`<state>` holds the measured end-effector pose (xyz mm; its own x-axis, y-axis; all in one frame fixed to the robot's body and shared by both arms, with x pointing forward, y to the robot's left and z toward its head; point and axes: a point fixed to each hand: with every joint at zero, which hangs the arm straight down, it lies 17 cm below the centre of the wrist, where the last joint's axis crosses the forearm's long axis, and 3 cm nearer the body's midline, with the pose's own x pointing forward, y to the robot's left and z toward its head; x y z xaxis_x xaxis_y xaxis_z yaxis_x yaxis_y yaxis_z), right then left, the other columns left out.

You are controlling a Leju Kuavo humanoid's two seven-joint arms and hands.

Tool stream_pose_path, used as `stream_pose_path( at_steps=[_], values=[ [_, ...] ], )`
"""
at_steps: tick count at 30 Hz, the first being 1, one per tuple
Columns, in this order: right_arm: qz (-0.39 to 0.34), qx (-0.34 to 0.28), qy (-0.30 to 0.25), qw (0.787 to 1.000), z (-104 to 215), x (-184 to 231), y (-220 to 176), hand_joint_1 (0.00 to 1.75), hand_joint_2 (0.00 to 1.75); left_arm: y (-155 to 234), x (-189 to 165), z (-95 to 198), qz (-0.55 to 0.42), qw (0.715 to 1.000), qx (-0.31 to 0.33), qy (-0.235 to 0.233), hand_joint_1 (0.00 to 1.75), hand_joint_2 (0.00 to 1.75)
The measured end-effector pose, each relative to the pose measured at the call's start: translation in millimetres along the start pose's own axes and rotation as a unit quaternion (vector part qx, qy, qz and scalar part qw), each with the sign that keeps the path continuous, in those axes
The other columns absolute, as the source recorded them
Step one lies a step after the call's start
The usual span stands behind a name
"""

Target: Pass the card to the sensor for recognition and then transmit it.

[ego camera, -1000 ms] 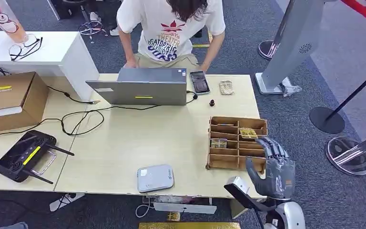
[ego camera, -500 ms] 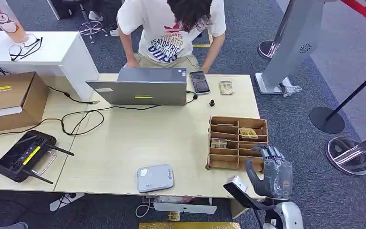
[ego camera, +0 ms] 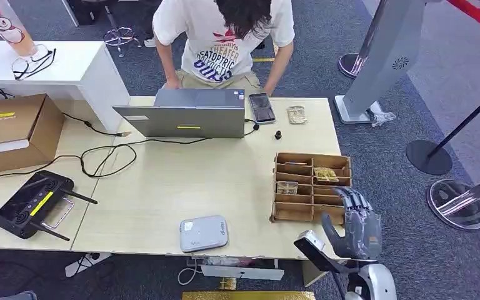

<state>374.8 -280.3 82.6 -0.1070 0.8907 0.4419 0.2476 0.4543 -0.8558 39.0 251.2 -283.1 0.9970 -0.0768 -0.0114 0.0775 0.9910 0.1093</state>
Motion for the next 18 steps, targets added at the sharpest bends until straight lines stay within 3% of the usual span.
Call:
stream_pose_path(
  at_steps=[18],
  values=[
    [0.004, 0.014, 0.009, 1.000, -0.6, -14.1, 10.4, 0.77, 1.75, 3.5, -1.2, -0.7, 0.002, 1.000, 0.000, 0.000, 0.00, 0.00]
  ],
)
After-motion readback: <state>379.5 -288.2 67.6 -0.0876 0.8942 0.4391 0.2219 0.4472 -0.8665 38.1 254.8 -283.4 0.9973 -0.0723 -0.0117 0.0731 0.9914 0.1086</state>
